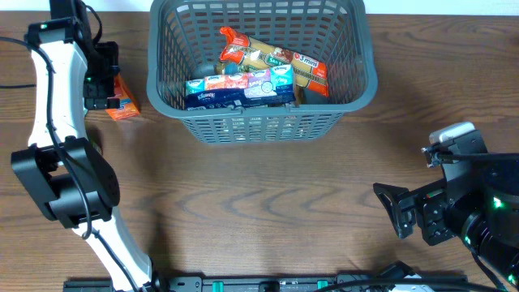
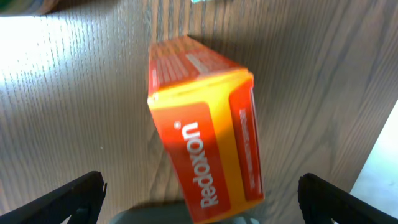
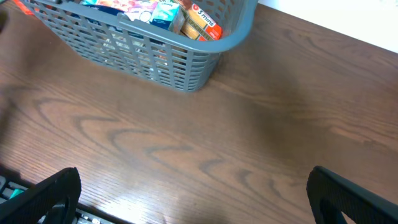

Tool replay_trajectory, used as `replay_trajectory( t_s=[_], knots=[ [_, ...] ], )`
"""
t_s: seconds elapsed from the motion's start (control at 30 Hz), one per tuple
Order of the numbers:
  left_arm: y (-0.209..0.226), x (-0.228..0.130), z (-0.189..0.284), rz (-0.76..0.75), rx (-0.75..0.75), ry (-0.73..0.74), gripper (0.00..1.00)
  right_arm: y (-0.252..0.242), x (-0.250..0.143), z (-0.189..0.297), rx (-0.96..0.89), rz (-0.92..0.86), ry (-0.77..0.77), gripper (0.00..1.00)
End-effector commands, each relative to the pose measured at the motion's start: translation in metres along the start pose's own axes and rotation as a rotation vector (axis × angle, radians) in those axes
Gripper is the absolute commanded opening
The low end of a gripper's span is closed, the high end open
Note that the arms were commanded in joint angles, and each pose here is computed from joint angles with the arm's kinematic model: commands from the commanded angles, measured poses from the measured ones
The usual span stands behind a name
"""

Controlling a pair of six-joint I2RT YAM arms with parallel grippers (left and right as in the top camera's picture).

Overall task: Pack container
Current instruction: 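Grasp the orange Hedex box with the left gripper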

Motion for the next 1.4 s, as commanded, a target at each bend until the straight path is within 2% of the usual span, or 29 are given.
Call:
replay_trajectory(
  t_s=[0.0,0.53,0.6,0.67,0.77,1.0,1.23,1.37],
  knots=[
    [0.004,0.015,-0.006,0.040,0.018,-0.020,0.99,0.000,0.000,0.000,-0.004,0.014,0.000,0.99],
    [0.009,0.017,-0.048,0.025,0.082,0.028,1.00,0.000,0.000,0.000,-0.004,0.014,0.000,0.99],
    [0.009,0.017,-0.050,0.025,0.083,0.028,0.86,0.000,0.000,0.000,-0.004,0.014,0.000,0.99],
    [0.009,0.018,-0.051,0.025,0.085,0.026,0.66,0.000,0.000,0.000,-0.005,0.014,0.000,0.99],
    [0.009,0.018,-0.051,0.026,0.085,0.025,0.48,0.000,0.000,0.000,-0.004,0.014,0.000,0.99],
    [0.010,0.018,-0.051,0.013,0.086,0.027,0.35,0.000,0.000,0.000,-0.004,0.014,0.000,0.99],
    [0.012,0.016,-0.043,-0.002,0.089,0.034,0.15,0.000,0.000,0.000,-0.004,0.014,0.000,0.99],
    [0.007,0.017,-0.022,-0.026,0.043,0.011,0.14,0.000,0.000,0.000,-0.004,0.014,0.000,0.99]
  ],
)
Point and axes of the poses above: each gripper's point midway between its finger pads, its own z axis back along the fingers, its own y axis along the line the jaws close on, x = y × z, the point moved 3 cm from there along z, back along the fingers, and after that the axes turned 15 degrees about -z, right-handed, at the moved point
